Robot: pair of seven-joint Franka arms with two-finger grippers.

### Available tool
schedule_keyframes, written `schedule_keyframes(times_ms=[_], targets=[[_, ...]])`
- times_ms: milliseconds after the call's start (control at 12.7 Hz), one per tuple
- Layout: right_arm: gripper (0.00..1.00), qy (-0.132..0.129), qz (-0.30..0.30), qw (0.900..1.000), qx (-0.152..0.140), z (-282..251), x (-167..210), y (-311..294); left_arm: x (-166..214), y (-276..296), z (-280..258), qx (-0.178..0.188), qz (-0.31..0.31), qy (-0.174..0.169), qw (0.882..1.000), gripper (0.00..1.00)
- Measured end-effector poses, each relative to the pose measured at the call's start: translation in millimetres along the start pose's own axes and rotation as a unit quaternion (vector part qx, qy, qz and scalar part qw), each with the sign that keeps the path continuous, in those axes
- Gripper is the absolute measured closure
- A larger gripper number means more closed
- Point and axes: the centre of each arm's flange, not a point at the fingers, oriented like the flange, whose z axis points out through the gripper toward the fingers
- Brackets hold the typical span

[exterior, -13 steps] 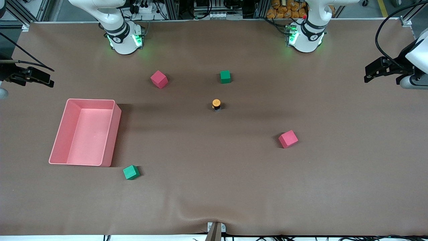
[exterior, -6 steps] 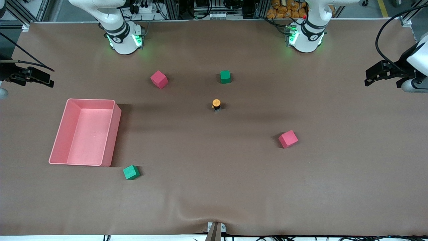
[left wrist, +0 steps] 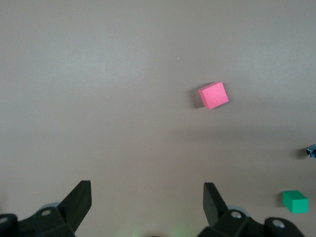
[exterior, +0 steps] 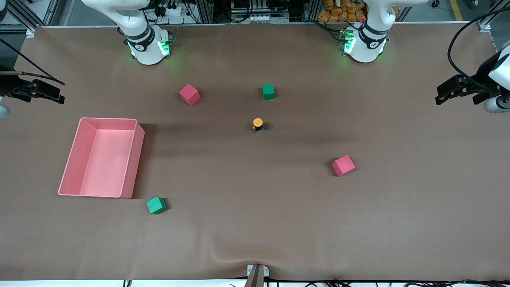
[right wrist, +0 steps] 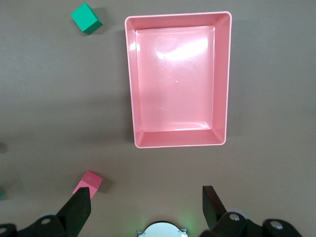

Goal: Place and upright button with both arms

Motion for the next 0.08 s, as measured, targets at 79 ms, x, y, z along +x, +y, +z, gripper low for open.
schedule_keyframes(times_ms=[79], targets=[[0.0, 0.0, 0.0, 1.0, 0.0, 0.0, 0.0, 0.0, 0.0, -0.2, -0.1, 0.0, 0.0, 0.0, 1.0, 0.0]])
